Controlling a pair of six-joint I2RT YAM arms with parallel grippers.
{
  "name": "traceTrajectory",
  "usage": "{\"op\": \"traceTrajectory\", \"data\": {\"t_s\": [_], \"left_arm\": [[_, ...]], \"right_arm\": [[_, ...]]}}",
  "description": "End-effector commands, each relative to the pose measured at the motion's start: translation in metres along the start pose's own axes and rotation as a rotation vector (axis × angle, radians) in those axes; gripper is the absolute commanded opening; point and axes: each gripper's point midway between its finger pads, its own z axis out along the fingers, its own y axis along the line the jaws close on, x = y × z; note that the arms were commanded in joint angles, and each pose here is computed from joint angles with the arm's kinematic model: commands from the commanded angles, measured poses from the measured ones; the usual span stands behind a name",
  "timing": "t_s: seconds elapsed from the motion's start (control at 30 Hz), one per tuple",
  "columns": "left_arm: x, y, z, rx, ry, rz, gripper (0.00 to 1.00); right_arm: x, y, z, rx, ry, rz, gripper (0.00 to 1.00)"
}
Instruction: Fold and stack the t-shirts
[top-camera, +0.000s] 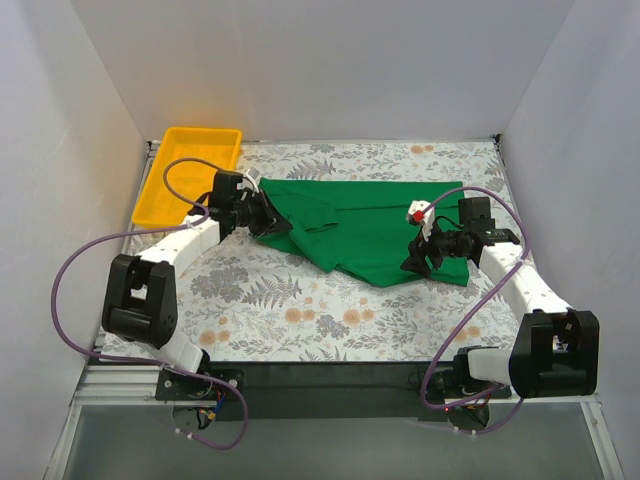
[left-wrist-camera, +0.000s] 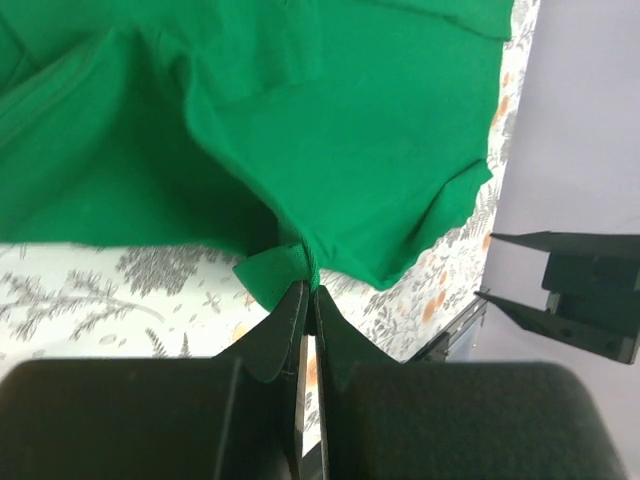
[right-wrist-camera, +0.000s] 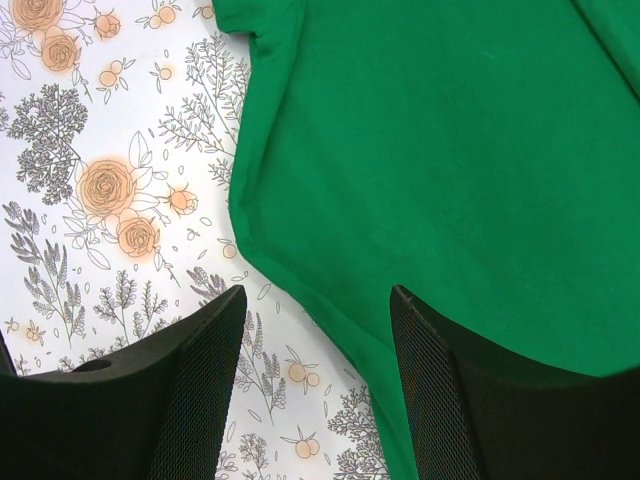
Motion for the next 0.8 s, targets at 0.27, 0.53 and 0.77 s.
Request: {"op": "traceTrajectory", "data": {"t_s": [0.27,0.53,0.77], "left_arm": [[-0.027,-0.015,0.046,0.072,0.104,-0.071,0.0],[-0.045,-0.029,0.086,0.135,0.177,-0.131,0.32],[-0.072,-0.029,0.094,0.09,0.084,-0.062,0.41]], "right_arm": [[0.001,0.002,0.001,-0.014,-0.006,-0.003,0.66],[0.003,0.002,0.002,-0.022,-0.003,0.006,0.66],[0.004,0.003,0.003,-0.023,-0.001,0.006,0.66]]}}
